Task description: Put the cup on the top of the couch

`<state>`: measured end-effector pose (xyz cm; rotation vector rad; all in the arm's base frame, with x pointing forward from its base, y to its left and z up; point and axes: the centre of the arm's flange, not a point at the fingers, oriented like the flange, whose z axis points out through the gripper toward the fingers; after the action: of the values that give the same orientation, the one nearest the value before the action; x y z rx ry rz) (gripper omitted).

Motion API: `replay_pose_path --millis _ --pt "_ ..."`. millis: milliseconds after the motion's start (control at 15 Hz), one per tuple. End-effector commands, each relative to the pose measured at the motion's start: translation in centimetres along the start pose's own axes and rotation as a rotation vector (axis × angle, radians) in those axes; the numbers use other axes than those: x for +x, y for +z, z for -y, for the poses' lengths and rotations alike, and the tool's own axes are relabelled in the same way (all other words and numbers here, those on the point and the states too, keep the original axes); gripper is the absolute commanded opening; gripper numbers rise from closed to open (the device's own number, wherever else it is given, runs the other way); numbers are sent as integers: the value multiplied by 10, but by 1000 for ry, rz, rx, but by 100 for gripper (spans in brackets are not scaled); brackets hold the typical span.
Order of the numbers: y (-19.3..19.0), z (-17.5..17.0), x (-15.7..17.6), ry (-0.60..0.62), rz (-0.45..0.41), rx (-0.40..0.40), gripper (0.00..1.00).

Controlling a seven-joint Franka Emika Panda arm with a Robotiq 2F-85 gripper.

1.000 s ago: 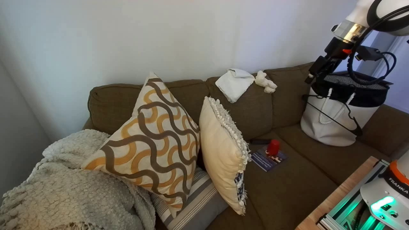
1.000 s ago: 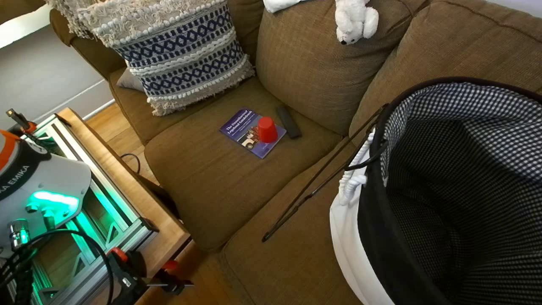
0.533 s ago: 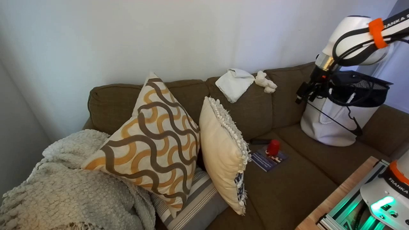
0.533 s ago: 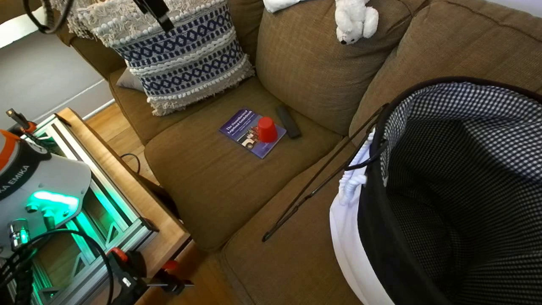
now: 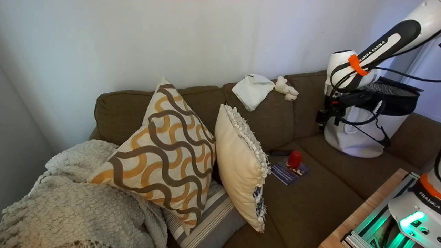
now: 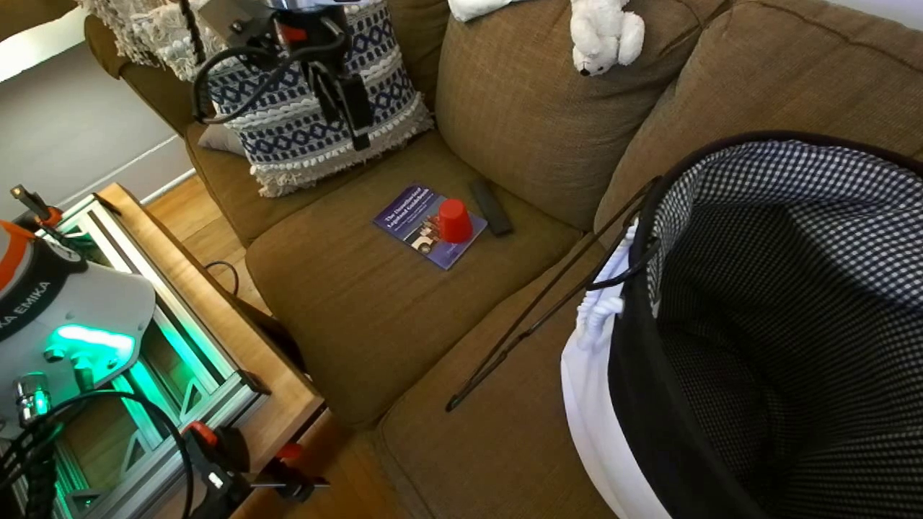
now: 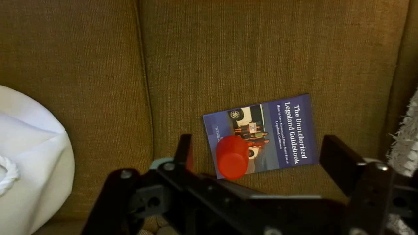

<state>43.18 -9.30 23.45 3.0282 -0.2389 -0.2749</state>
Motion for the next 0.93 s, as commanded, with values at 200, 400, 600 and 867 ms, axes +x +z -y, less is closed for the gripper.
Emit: replay_pose_path --millis 200,400,600,867 --pt "-4 5 0 -13 -10 -1 100" --pt "13 14 6 24 0 -30 100" --pt "63 13 33 91 22 -21 100" --pt "124 -8 78 206 89 56 100"
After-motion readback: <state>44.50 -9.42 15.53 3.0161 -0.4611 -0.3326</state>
